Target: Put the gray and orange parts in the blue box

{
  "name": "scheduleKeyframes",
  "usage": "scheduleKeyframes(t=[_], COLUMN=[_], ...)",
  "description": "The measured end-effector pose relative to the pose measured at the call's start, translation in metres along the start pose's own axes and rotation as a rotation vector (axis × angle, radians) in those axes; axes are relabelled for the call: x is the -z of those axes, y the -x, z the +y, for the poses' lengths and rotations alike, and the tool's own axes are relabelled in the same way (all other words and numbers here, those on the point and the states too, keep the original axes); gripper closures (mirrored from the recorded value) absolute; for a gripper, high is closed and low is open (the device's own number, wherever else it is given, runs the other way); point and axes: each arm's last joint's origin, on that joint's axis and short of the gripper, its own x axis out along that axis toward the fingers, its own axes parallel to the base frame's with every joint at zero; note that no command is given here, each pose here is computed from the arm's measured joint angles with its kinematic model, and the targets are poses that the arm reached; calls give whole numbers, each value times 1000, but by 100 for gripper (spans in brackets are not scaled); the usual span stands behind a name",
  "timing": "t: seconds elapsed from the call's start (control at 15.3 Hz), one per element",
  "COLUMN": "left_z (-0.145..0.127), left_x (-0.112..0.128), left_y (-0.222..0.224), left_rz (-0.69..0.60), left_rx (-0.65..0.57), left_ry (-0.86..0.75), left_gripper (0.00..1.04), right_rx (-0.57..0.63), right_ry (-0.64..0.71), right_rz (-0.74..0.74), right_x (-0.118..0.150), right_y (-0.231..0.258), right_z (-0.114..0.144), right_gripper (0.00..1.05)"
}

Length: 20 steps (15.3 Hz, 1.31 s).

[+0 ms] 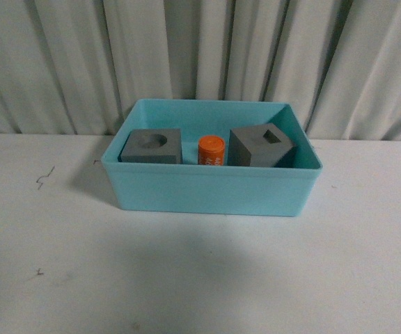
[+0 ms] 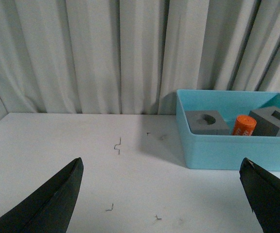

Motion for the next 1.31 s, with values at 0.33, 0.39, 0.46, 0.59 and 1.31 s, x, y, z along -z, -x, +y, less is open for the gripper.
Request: scheduleKeyframes(t=[0.33,0.39,0.46,0.59,1.31], left_z=[0,0,0,0,0], left_x=[0,0,0,0,0], left_y=[0,0,0,0,0], left_rz=[0,0,-1,0,0], left_rx=[-2,0,0,-1,0], left_ry=[0,0,0,0,0], left_gripper=[7,7,7,7,7], right_rx=[6,9,4,4,4], right_ry=[21,20,21,21,21], right_rz=[57,46,25,20,9], right_x=[23,21,18,15,12], right_y=[27,31,34,40,62], right_z=[-20,-21,-21,-21,-21], right_gripper=[103,103,103,103,103])
